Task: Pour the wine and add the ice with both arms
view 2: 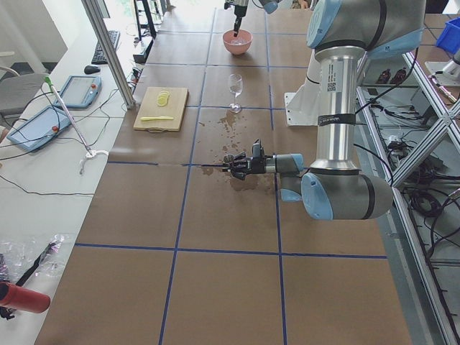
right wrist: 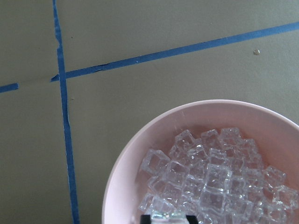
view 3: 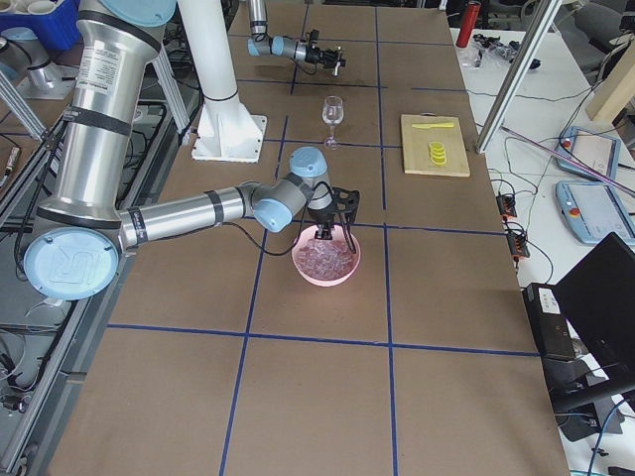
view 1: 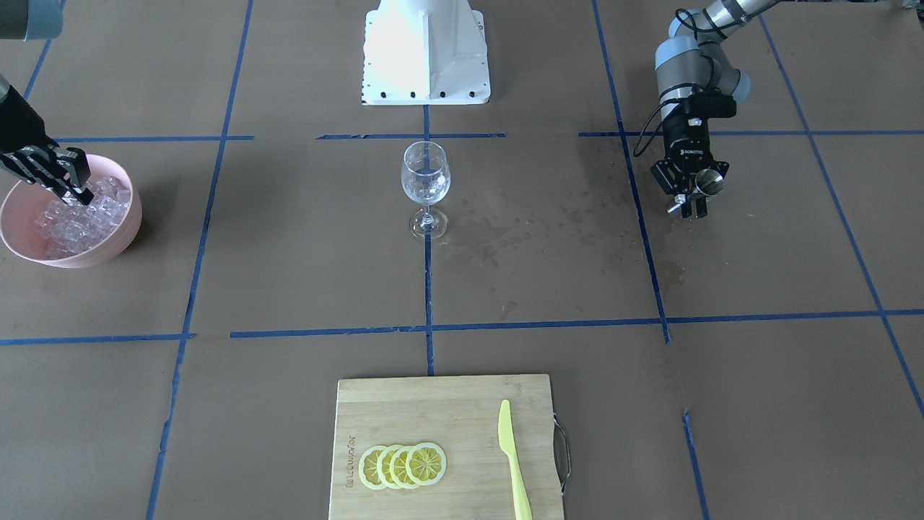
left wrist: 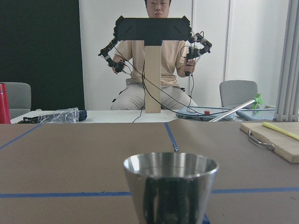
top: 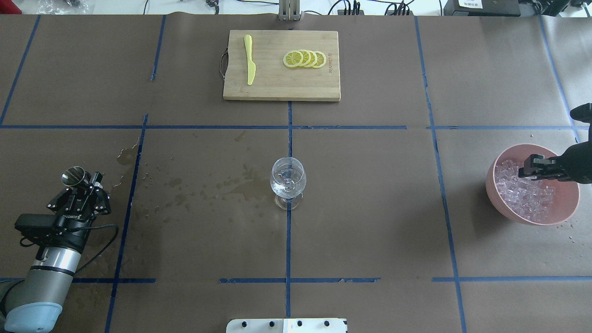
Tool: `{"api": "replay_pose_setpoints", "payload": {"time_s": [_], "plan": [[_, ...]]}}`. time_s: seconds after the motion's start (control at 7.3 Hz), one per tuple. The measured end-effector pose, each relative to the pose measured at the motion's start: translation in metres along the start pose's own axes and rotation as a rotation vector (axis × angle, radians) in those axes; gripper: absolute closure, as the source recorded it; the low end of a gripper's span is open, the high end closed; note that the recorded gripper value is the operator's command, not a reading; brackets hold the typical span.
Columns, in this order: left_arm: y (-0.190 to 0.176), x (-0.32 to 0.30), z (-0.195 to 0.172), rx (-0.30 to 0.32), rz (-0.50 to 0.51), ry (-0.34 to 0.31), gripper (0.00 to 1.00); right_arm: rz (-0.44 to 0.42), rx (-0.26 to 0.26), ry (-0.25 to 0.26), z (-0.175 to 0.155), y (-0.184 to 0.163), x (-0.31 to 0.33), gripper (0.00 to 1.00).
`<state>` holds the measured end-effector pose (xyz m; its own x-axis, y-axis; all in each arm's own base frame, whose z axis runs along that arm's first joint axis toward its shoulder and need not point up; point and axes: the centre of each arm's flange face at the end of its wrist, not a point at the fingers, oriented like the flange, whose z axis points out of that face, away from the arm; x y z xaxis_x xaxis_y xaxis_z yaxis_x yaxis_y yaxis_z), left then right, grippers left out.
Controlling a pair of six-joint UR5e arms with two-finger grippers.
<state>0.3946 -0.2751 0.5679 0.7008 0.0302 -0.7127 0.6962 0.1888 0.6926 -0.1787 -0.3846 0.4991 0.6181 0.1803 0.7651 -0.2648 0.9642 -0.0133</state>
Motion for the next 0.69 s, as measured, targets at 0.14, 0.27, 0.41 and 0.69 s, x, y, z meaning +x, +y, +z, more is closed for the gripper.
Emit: {"api": "replay_pose_setpoints", "payload": {"time_s": [0.14,0.27,0.41,0.69], "plan": [[0.0008,0.0002,-0.0007,-0.002,0.001,0.001,0.65,0.0,0.0,0.0,0.0,0.0,0.0,1.0],[0.0014,0.0004,-0.0012,-0.003,0.001,0.002,0.65,0.0,0.0,0.0,0.0,0.0,0.0,1.0],[0.0017,0.0005,-0.0013,-0.005,0.002,0.003,0.64,0.0,0.0,0.0,0.0,0.0,0.0,1.0],[0.0025,0.001,-0.0018,-0.01,0.002,0.006,0.5,0.0,0.0,0.0,0.0,0.0,0.0,1.0]]}}
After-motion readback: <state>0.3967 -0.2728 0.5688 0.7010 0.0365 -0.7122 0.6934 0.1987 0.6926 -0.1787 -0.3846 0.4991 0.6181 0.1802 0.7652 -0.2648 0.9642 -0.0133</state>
